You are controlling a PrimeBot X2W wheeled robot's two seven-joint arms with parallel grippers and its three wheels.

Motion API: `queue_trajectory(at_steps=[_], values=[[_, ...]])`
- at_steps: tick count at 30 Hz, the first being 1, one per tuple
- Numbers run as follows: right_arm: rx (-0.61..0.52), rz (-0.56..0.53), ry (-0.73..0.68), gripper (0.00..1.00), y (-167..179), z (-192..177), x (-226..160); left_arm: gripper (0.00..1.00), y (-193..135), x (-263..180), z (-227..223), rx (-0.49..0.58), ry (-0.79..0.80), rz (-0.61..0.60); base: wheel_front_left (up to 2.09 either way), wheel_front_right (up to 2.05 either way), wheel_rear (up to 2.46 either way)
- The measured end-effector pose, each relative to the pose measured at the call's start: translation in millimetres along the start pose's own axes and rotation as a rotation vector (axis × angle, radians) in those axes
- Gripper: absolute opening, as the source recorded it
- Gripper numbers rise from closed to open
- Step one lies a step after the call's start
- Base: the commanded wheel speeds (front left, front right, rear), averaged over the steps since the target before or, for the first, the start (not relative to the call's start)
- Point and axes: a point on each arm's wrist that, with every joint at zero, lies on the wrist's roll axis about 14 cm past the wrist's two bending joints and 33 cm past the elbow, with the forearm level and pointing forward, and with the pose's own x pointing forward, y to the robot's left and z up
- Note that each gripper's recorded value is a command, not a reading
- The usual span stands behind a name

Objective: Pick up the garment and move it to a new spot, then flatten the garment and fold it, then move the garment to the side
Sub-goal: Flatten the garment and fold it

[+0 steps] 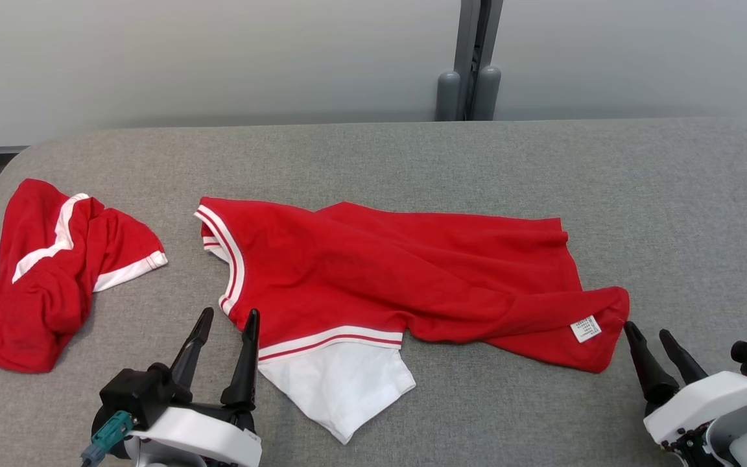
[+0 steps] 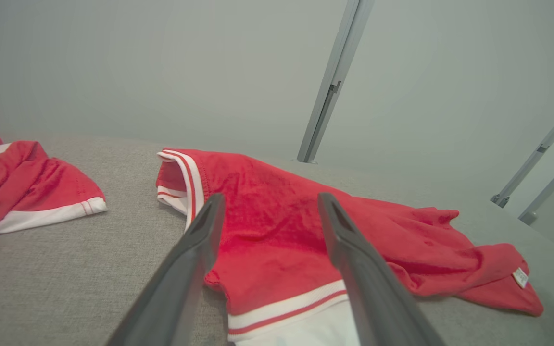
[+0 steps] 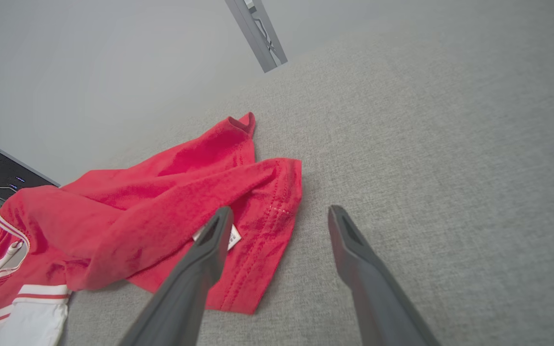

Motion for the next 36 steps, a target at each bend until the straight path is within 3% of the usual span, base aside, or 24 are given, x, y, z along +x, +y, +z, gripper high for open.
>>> queue_trajectory(at_steps=[19, 20, 21, 23, 24, 25, 36], values=[[-0.033, -0.011, 0.175, 1.0, 6, -27, 28, 1.0, 13, -3, 1, 0.0, -0.002, 0.038, 0.0, 0.0, 0.0], [-0.032, -0.013, 0.174, 0.83, 5, -27, 29, 1.0, 13, -3, 1, 0.0, -0.002, 0.039, 0.0, 0.0, 0.0], [-0.034, -0.014, 0.171, 0.56, 5, -26, 30, 1.0, 14, -3, 1, 0.0, -0.002, 0.041, 0.0, 0.0, 0.0], [-0.039, -0.008, 0.16, 0.25, 7, -23, 32, 1.0, 14, -3, 1, -0.001, -0.002, 0.043, 0.0, 0.0, 0.0], [-0.04, -0.006, 0.159, 0.05, 8, -23, 33, 1.0, 15, -3, 1, 0.0, -0.002, 0.043, 0.0, 0.0, 0.0], [-0.042, -0.005, 0.159, 0.0, 8, -23, 32, 1.0, 15, -3, 2, 0.0, -0.003, 0.043, 0.0, 0.0, 0.0], [-0.082, 0.091, 0.061, 0.0, 31, 7, 32, 1.0, 9, 0, 4, -0.001, -0.01, 0.024, 0.0, 0.0, 0.0]])
